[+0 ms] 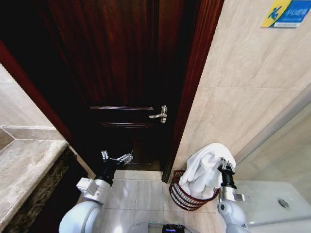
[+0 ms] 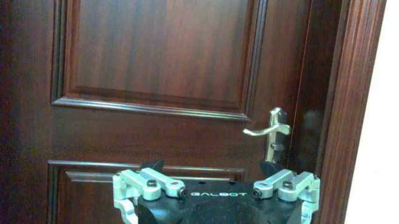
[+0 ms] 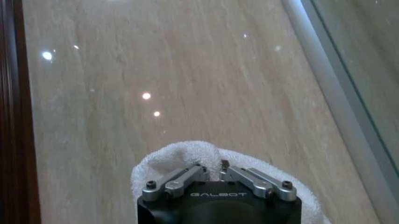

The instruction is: Discard the used towel into the hamper.

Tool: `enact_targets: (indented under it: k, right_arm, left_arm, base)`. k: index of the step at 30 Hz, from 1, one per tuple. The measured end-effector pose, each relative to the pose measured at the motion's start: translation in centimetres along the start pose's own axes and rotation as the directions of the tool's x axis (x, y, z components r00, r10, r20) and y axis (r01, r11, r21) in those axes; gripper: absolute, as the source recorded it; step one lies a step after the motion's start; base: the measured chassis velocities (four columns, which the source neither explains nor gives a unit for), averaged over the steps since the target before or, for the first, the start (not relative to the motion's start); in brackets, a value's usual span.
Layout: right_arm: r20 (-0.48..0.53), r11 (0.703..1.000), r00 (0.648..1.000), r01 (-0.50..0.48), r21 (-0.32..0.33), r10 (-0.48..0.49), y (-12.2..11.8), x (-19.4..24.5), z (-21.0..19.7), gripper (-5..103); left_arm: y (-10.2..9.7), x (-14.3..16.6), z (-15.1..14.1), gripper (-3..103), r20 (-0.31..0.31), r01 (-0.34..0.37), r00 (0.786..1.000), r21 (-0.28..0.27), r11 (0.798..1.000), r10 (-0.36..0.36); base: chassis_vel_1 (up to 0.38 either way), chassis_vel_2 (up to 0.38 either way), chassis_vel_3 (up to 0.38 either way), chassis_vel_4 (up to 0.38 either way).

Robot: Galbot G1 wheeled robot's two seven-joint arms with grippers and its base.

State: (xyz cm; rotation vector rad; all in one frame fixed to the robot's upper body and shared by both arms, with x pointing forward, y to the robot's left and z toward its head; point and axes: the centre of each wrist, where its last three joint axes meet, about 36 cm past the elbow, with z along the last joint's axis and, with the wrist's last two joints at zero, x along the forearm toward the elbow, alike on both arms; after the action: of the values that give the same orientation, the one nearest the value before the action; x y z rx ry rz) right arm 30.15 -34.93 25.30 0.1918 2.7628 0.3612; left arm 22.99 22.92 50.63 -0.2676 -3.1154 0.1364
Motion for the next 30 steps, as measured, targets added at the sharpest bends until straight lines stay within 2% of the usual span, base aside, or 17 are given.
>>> enact_targets:
  k: [9, 11, 13, 24, 30]
  right_arm:
    - [-0.078, 1.0, 0.996, -0.03, -0.004, 0.029, -0.5, 2.3, 2.5, 3]
    - [-0.092, 0.999, 0.995, -0.039, 0.007, 0.04, -0.7, 2.9, 3.0, 3]
    - [-0.111, 0.998, 0.992, -0.051, 0.049, 0.056, -1.4, 4.0, 4.2, 3]
    - [-0.151, 0.995, 0.985, -0.068, 0.075, 0.079, -2.0, 5.2, 6.0, 3]
    - [-0.227, 0.994, 0.97, -0.064, 0.088, 0.082, -2.2, 6.7, 8.1, 3]
  left_arm:
    - [0.0, 0.0, 0.0, 100, 0.0, 0.0, 1.0, 0.0, 1.0, 0.0]
    - [0.0, 0.0, 0.0, 100, 0.0, 0.0, 1.0, 0.0, 1.0, 0.0]
    - [0.0, 0.0, 0.0, 100, 0.0, 0.0, 1.0, 0.0, 1.0, 0.0]
    - [0.0, 0.0, 0.0, 100, 0.0, 0.0, 1.0, 0.0, 1.0, 0.0]
    - [0.0, 0.0, 0.0, 100, 0.0, 0.0, 1.0, 0.0, 1.0, 0.0]
  base:
    - [0.0, 0.0, 0.0, 0.0]
    - [0.0, 0.0, 0.0, 0.0]
    - [0.0, 0.0, 0.0, 0.0]
    - [0.0, 0.0, 0.0, 0.0]
    - [0.0, 0.0, 0.0, 0.0]
